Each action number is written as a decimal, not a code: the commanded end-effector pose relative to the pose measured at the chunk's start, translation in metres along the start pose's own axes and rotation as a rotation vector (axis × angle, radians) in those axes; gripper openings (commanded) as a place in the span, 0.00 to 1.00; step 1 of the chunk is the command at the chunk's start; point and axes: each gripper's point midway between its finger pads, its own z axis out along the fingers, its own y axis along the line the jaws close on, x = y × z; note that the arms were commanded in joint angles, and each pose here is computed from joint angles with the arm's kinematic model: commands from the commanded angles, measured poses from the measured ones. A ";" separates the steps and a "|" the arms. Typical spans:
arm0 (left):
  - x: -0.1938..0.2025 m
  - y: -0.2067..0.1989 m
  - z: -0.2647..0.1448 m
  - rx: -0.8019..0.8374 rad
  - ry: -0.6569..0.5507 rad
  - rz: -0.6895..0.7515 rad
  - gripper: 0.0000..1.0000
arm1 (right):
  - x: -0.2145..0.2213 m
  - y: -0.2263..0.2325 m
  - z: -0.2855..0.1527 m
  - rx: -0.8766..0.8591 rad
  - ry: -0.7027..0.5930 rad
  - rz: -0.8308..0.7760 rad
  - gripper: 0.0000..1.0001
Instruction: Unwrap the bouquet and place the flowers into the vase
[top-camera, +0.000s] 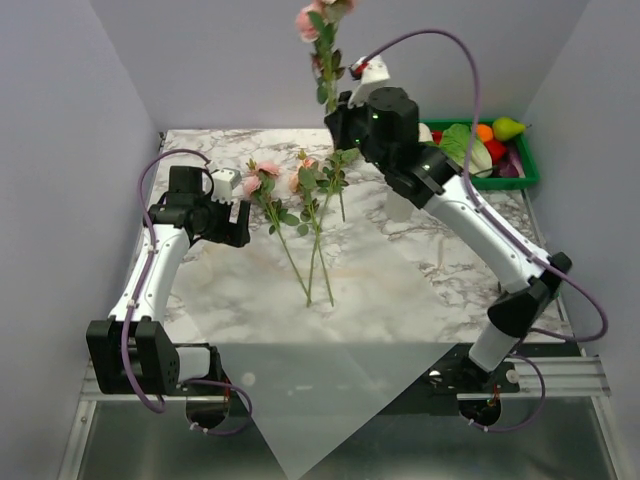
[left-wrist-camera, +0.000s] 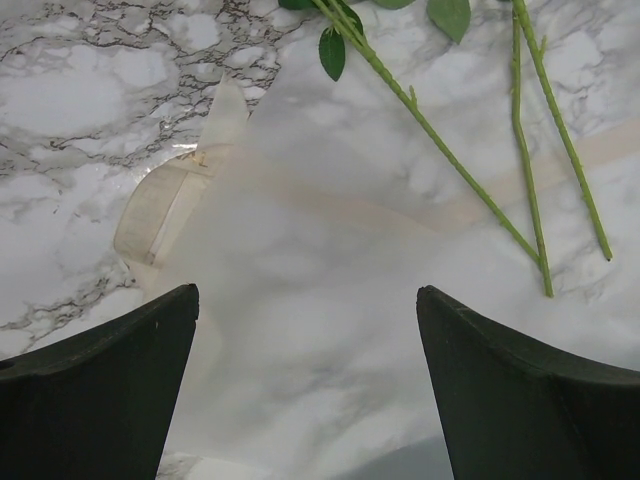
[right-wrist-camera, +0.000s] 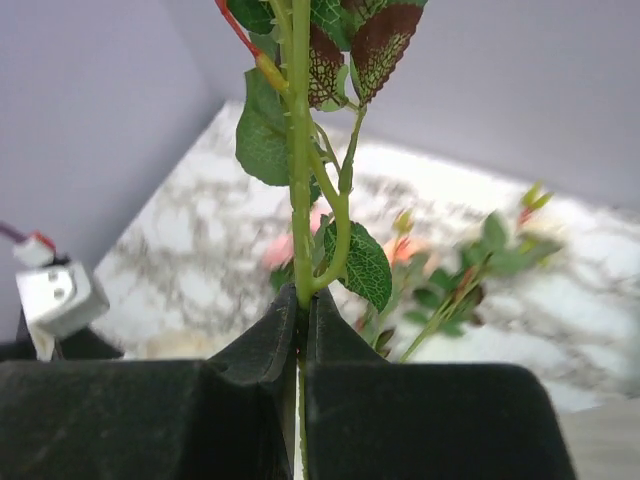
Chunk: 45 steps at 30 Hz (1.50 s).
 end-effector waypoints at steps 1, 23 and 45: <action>-0.003 -0.005 -0.004 0.034 -0.003 0.000 0.99 | -0.074 -0.088 -0.041 0.342 -0.303 -0.078 0.00; 0.008 -0.011 0.000 0.086 0.034 0.033 0.99 | -0.131 -0.214 -0.085 0.633 -0.670 -0.202 0.01; 0.010 -0.010 -0.003 0.071 0.033 0.052 0.99 | -0.020 -0.224 -0.030 0.534 -0.389 -0.080 0.25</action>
